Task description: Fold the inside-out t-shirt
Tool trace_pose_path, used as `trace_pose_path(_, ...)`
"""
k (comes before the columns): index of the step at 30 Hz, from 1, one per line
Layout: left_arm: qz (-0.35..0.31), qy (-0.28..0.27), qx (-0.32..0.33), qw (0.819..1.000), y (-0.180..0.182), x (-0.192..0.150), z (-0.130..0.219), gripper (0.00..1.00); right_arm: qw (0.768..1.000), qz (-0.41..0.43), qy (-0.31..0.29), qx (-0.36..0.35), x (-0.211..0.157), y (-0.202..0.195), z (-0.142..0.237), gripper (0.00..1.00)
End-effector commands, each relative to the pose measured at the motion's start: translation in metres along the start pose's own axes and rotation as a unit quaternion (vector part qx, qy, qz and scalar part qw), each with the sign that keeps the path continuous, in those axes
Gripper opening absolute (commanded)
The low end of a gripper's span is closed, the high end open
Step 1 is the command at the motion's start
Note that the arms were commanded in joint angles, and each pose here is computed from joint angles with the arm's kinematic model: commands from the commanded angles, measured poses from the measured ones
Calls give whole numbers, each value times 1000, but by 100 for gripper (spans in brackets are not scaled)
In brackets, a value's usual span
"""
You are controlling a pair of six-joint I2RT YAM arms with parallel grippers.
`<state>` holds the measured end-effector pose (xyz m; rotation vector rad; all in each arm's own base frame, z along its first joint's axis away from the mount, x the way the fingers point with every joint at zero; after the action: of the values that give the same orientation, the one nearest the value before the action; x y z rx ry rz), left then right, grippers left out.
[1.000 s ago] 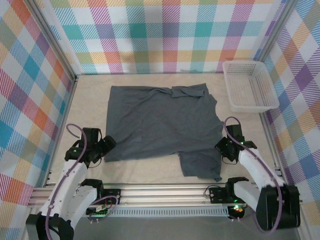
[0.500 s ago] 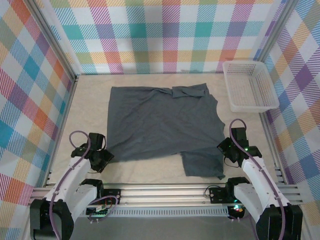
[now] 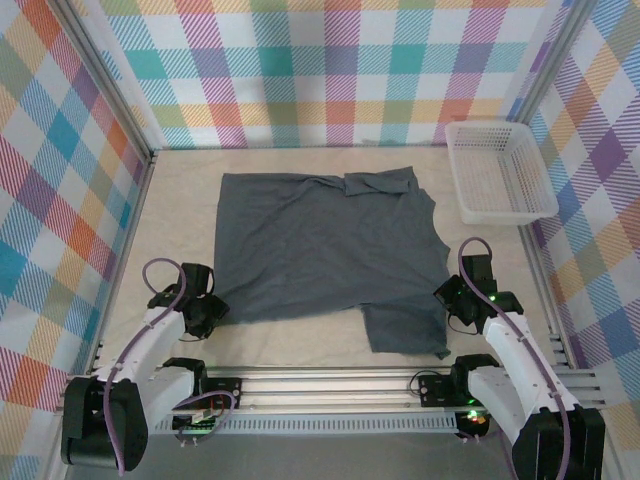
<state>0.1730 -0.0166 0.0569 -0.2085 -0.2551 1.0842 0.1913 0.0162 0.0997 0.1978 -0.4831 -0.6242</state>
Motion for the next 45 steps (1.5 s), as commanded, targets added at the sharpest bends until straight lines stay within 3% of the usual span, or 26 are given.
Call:
trace_pose_path(1,7,4,6,1000,6,-1,-4,41,1000,2,3,0,-1,0,1,3)
trace_pose_path(8,10,15,28,999,15,-6,1,35,1000,-1,3,-1,0,0,3,3)
trace_pose_path(13,10,27,33,999,13,-7,1,0,1000,-11,10,-11,-3,-3,1,3)
trace_pose_path(19,-25,-29,88,995,19,14,35,0,996,-58,39,-51,-28,-28,9,2)
trace_pose_path(26,-17,-13,53,998,11,8,31,0,996,-79,46,-14,-46,-33,11,0)
trace_pose_path(34,-63,-52,-21,996,-51,36,59,0,1000,-24,-3,-1,6,4,30,0)
trace_pose_path(40,-69,-59,3,996,-79,56,41,0,999,-22,-16,16,36,32,21,1)
trace_pose_path(45,-51,-71,-14,996,-101,68,28,0,999,-25,-17,12,46,39,7,1)
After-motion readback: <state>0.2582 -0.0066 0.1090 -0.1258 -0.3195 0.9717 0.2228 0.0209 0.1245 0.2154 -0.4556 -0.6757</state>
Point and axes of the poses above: each hand's point on the last joint's axis, 136 mm out from that joint toward the fingers, its own z axis back along the fingers, its own y axis along the line the jaws close on, x = y × z, the point moved 4 cm from there along z, back along the fingers, and after that the axes turned 9 degrees about z, right-handed, at the moved point
